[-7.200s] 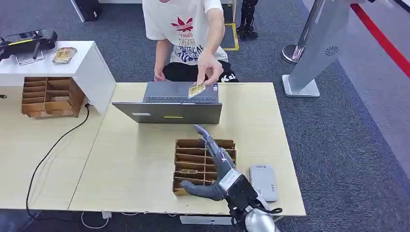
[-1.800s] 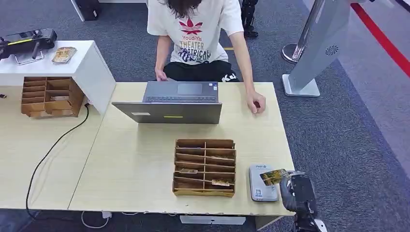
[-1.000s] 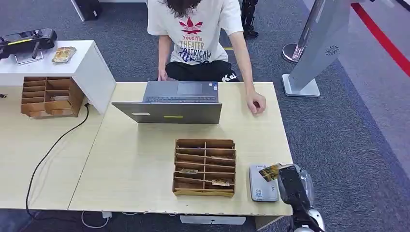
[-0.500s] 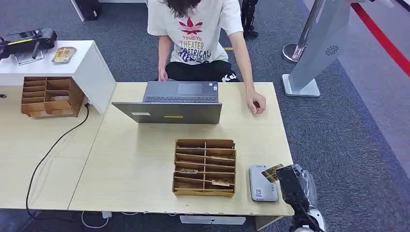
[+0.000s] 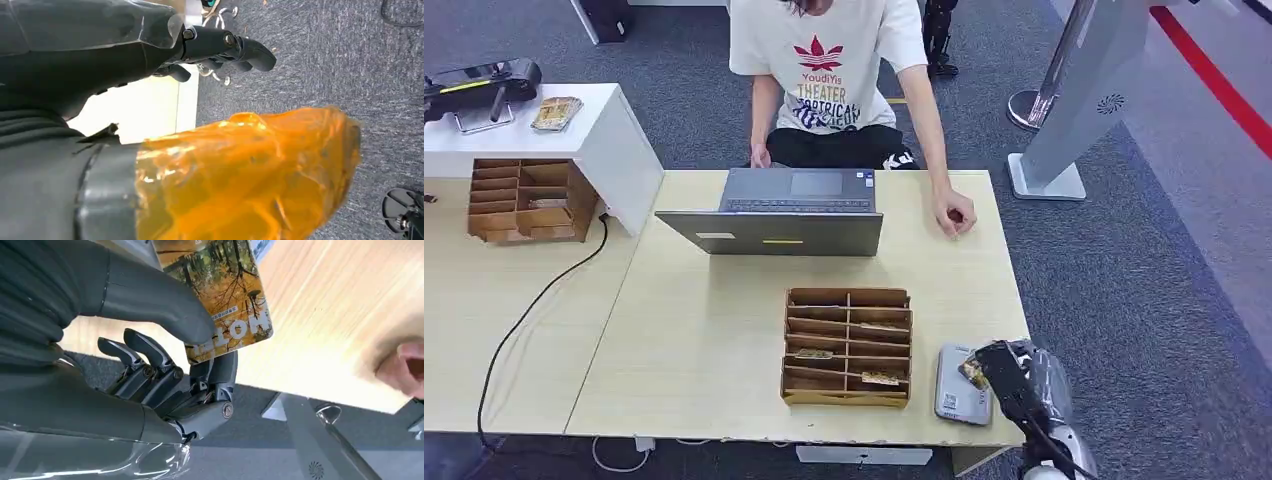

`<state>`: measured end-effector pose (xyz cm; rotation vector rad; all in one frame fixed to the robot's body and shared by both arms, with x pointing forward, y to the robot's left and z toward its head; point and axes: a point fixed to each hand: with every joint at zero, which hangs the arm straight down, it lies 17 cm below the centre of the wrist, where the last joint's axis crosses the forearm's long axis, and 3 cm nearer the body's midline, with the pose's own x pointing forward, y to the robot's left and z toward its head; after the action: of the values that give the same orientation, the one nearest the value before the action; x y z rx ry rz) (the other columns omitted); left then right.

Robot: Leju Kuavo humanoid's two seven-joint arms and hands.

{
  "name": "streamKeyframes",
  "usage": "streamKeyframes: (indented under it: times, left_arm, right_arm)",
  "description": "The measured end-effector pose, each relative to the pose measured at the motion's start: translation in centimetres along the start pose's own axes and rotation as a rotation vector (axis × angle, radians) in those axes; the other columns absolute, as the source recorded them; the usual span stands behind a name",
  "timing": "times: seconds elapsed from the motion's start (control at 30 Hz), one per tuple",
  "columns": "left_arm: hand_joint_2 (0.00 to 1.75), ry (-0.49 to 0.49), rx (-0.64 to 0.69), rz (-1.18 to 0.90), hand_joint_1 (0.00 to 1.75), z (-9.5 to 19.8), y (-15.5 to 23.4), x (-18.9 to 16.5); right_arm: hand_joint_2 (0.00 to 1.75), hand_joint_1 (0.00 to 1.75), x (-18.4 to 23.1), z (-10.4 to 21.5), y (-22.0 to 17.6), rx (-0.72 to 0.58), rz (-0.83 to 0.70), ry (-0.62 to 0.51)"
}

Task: Pass the card to the sensor for recognition and then transmit it.

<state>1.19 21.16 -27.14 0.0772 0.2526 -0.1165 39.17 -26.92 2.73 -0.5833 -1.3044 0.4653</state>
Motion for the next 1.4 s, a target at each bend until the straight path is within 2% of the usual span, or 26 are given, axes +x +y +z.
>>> streamKeyframes:
  times: [0.27, 0.73, 0.97, 1.4]
  left_arm:
    - [0.00, 0.002, -0.003, 0.006, 0.00, 0.0, 0.0, 0.0]
    - [0.00, -0.001, -0.016, 0.019, 0.00, 0.0, -0.3, 0.0]
    - [0.00, -0.002, -0.019, 0.023, 0.00, 0.0, -0.3, 0.1]
    - [0.00, -0.003, -0.020, 0.026, 0.00, 0.0, -0.3, 0.1]
  right_arm:
    - [1.75, 1.75, 0.6, 0.3, 2.3, 0.065, 0.039, -0.013]
    - [1.75, 1.75, 0.6, 0.5, 4.1, 0.125, 0.111, -0.013]
    - [1.75, 1.75, 0.8, 0.4, 4.2, 0.128, 0.128, -0.021]
    - [1.75, 1.75, 0.1, 0.3, 3.5, 0.094, 0.279, -0.009]
